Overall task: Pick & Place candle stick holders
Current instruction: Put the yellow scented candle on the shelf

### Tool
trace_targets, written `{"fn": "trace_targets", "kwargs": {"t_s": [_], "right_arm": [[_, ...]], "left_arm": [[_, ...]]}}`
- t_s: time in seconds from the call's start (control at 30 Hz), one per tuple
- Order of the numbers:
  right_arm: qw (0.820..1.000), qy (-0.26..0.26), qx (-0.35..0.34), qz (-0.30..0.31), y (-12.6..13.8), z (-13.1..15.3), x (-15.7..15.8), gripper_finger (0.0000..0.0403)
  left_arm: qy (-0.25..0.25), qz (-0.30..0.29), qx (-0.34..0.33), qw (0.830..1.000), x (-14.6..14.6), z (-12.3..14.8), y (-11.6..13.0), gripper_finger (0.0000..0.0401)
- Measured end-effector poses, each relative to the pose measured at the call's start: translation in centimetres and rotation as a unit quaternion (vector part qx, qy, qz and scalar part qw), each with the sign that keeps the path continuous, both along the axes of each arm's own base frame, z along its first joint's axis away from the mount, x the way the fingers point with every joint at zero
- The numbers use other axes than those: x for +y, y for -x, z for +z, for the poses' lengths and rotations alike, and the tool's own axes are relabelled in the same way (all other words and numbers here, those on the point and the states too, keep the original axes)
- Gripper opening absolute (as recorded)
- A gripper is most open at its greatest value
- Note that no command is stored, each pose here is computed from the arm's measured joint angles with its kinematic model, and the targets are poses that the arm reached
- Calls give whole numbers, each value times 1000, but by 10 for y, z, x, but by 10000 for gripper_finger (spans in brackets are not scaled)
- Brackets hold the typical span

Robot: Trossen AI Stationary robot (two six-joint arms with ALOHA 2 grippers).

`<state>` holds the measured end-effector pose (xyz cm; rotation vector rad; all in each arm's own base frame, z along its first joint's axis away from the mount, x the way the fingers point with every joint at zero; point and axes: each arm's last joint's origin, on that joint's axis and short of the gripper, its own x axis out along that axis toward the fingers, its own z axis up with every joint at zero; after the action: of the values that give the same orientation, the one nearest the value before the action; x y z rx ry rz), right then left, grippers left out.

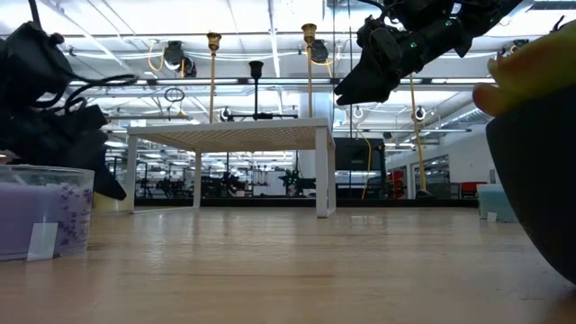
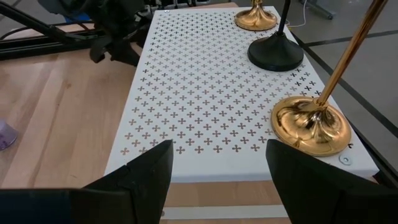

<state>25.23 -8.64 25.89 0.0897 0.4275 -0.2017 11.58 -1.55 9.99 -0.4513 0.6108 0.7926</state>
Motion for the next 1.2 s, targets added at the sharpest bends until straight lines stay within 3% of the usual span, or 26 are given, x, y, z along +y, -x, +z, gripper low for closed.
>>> {"fn": "trace_targets", "kwargs": {"t_s": [0.17, 0.33, 0.57, 0.8, 1.0, 1.2], "right_arm": [[1000, 0, 0, 0, 0, 0, 0, 254], [1000, 0, 0, 0, 0, 0, 0, 254], [1000, 0, 0, 0, 0, 0, 0, 254], [1000, 0, 0, 0, 0, 0, 0, 254], [1000, 0, 0, 0, 0, 0, 0, 254], [1000, 0, 0, 0, 0, 0, 0, 254]], "left_arm": [[72, -64, -22, 995, -7, 3, -9, 261], [109, -115, -57, 986, -13, 8, -16, 235], [85, -151, -115, 978, -17, 19, -25, 181], [91, -158, -118, 976, -18, 20, -26, 112], [105, -169, -166, 966, -20, 27, -31, 98], [21, -248, -231, 941, -24, 43, -45, 98]]}}
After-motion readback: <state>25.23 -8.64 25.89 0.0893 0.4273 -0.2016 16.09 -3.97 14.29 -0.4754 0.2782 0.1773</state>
